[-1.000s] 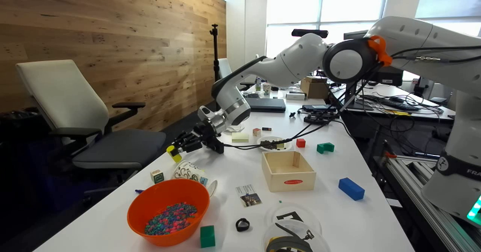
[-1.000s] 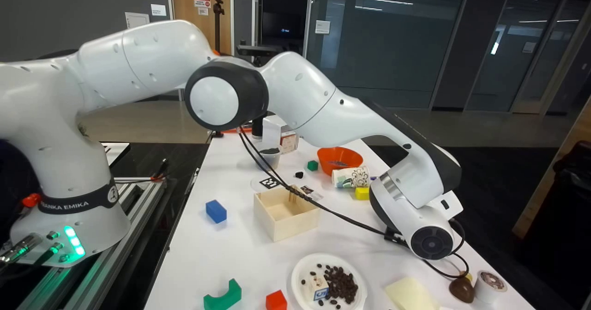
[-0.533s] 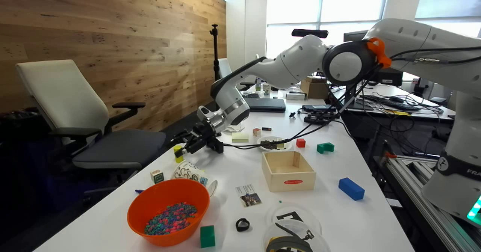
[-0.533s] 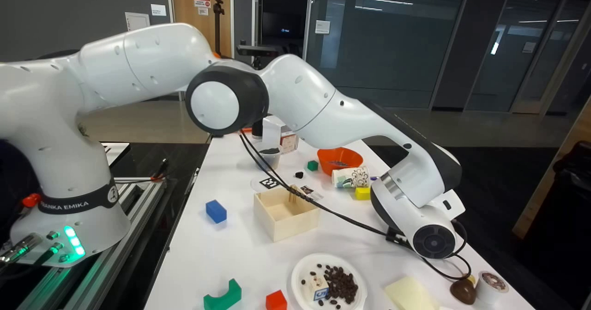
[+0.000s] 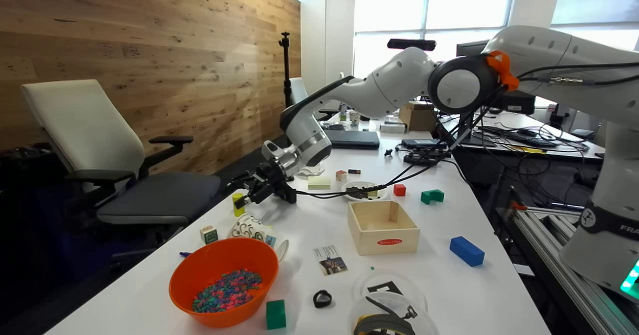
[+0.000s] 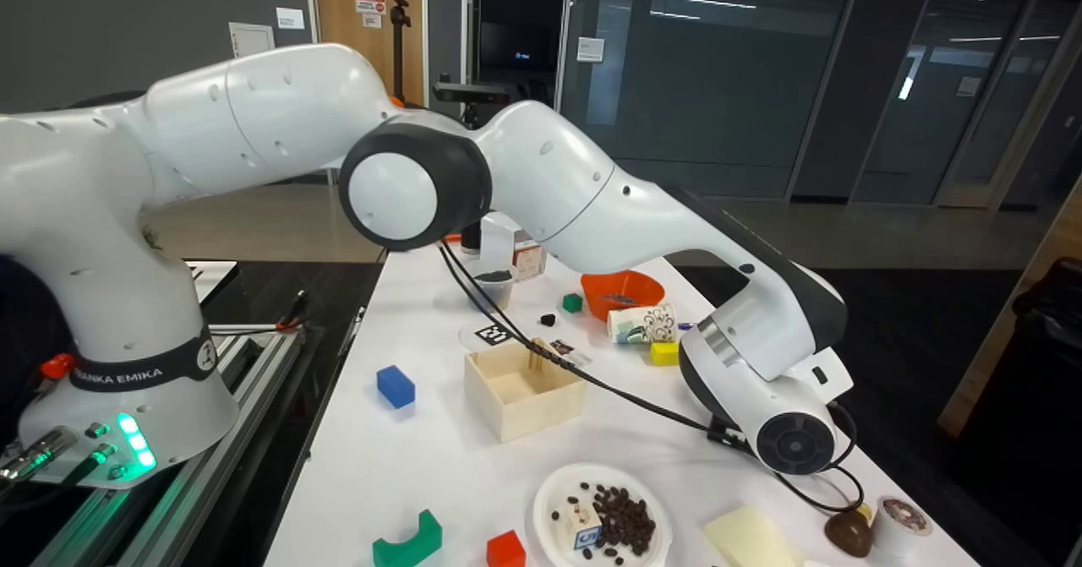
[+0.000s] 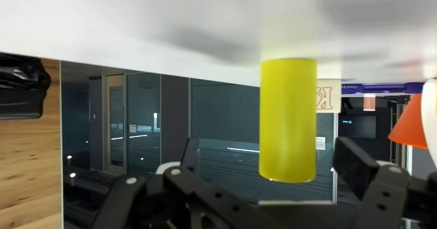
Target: Put the right yellow block upright
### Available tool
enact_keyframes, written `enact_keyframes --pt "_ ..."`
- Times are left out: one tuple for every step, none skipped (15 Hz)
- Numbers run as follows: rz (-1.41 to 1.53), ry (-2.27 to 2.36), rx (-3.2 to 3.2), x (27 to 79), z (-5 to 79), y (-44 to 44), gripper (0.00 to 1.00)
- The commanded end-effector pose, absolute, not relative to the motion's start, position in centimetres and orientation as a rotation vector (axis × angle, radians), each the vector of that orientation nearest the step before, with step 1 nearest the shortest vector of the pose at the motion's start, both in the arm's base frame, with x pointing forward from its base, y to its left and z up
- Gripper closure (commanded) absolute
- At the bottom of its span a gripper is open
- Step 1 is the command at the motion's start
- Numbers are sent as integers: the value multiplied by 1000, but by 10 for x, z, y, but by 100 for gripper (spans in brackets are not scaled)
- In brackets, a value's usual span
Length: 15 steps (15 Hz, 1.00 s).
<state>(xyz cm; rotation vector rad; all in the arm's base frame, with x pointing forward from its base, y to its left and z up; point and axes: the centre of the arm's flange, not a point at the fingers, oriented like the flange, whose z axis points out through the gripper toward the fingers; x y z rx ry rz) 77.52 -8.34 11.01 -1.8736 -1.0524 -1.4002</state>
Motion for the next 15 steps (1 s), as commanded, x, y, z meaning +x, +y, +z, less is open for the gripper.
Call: enact_keyframes --pt "-1393 -1058 -1855 762 101 -80 0" --pt "-1391 -1073 -1850 757 111 -79 0" --pt "-1392 -1085 -1843 753 118 -79 0" --pt "-1393 -1101 -1827 748 127 -77 0" --pt "-1400 -1120 -1808 745 134 -75 0" --pt "-1404 -1129 -1788 742 139 -73 0" --pt "-1424 -1143 -1760 741 146 -70 0" --pt "-1447 -1151 -1732 740 151 -69 0" --pt "-1469 -1161 -1711 741 156 -67 0" --pt "-1483 -1170 -1700 740 161 -66 0" --pt "-1490 -1185 -1687 739 167 -65 0" --pt "-1497 -1206 -1677 736 172 -65 0" --pt "-1504 -1230 -1675 733 180 -65 0" --pt "-1518 -1258 -1671 730 185 -66 0" --pt "-1531 -1287 -1666 727 195 -67 0"
